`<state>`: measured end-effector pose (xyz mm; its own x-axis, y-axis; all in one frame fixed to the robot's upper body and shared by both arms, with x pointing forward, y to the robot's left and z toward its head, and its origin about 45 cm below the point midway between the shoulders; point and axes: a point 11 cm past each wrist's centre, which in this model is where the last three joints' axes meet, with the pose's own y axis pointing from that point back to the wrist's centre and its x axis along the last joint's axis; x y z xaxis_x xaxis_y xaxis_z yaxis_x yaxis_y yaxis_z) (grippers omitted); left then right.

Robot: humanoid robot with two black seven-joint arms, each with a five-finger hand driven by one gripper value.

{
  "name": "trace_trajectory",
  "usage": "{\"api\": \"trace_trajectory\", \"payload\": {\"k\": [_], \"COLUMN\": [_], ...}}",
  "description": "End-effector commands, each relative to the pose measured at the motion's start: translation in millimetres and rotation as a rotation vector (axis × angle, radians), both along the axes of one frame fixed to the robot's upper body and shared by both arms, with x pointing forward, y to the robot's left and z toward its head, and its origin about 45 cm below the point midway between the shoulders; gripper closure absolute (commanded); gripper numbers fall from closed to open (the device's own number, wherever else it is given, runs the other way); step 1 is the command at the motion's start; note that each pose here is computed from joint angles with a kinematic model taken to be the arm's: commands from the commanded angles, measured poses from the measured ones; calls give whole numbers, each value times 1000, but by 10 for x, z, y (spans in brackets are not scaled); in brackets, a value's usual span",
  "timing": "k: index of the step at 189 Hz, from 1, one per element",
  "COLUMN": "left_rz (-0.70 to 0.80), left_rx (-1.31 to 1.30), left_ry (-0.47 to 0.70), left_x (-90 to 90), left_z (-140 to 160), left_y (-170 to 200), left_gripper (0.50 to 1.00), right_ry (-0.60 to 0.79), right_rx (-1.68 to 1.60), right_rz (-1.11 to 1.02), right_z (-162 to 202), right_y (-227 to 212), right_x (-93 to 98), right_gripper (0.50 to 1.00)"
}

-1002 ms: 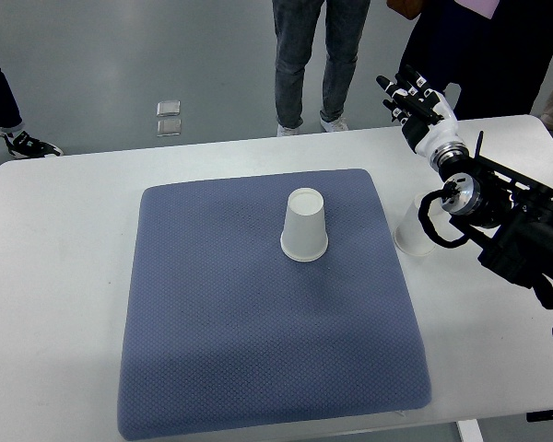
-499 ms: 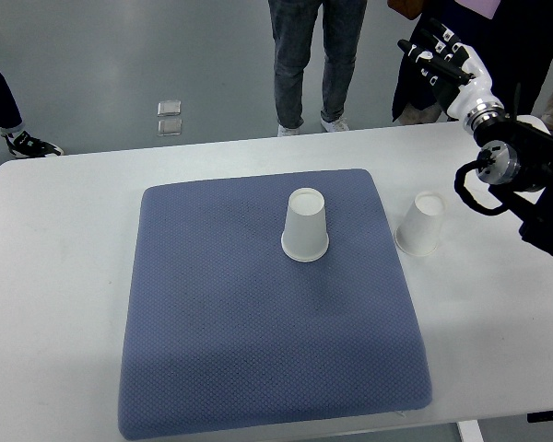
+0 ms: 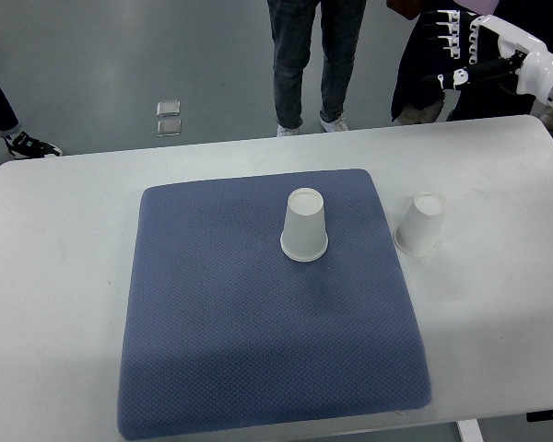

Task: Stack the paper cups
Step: 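Raise the right hand and swing it over the second white cup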

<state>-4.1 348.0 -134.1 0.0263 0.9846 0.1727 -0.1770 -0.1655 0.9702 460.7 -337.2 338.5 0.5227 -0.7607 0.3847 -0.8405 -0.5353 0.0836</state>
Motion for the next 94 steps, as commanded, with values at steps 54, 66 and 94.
{"api": "trace_trajectory", "payload": {"k": [54,66,94], "left_rz": [0,0,0], "left_rx": [0,0,0], "left_ry": [0,0,0], "left_x": [0,0,0], "left_z": [0,0,0], "left_y": [0,0,0], "left_gripper": [500,500,500], "right_ry": [-45,-44,-73], "right_rx": [-527,-610,-727], "right_rz": [449,477,482], "right_z": [18,-104,-248], "right_y": [575,590,562], "right_x": [-514,-550,-546], "right_gripper": [585,585,587]}}
